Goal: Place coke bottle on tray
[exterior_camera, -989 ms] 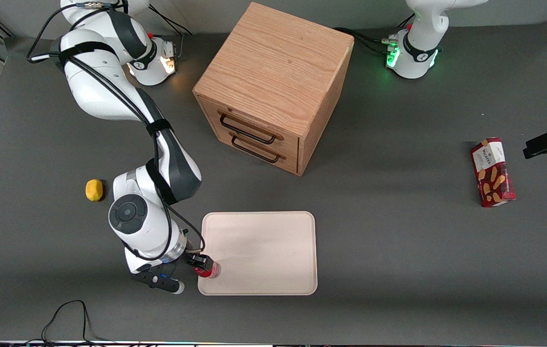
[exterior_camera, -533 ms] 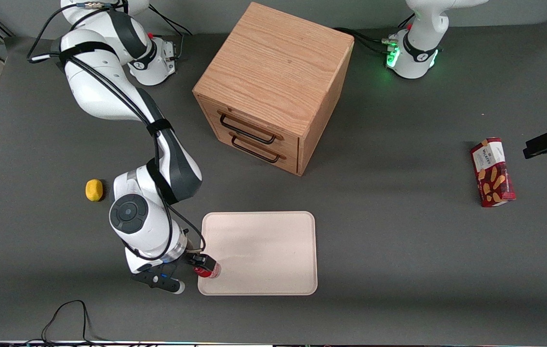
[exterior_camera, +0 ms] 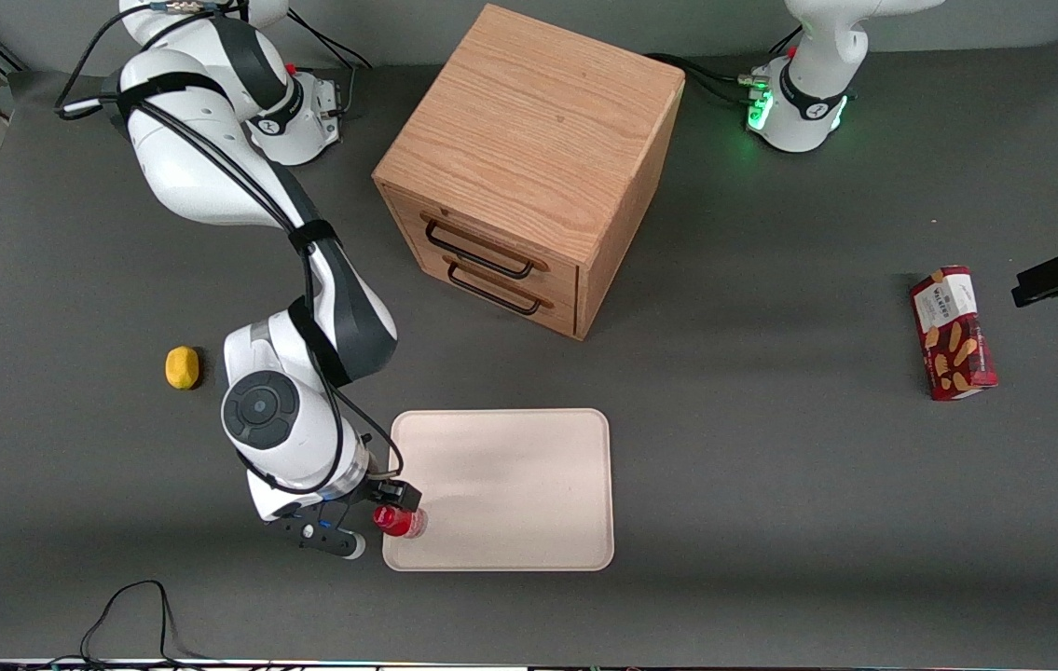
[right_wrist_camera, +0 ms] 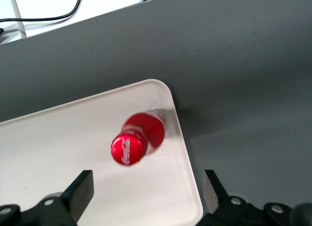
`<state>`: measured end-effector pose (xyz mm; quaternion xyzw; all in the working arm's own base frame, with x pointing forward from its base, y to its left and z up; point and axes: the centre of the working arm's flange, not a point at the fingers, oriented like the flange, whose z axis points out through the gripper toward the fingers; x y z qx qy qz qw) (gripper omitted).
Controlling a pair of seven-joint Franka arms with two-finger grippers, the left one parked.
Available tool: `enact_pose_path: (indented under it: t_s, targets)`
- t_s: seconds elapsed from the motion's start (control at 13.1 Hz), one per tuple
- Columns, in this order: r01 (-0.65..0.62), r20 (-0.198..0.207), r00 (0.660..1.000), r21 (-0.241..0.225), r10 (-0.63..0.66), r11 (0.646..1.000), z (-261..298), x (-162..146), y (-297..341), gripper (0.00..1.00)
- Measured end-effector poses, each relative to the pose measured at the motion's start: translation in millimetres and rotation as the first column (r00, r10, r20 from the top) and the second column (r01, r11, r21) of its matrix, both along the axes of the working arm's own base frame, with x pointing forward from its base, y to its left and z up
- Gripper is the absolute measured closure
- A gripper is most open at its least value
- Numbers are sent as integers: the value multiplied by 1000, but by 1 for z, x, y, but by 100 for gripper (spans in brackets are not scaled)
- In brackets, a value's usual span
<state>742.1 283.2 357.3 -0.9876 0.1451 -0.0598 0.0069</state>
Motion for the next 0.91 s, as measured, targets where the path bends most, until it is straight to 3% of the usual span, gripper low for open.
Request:
enact_pose_path:
  t_s: [0.3,0.61,0.76,0.91]
  targets:
    - [-10,-128,992,-58,3,998,47,-26,-12,0]
    - [-77,-191,979,-58,64,995,84,-61,-56,0]
    - [-120,-225,969,-62,103,991,105,-90,-96,0]
    - [-174,-250,955,-30,161,984,133,-132,-151,0]
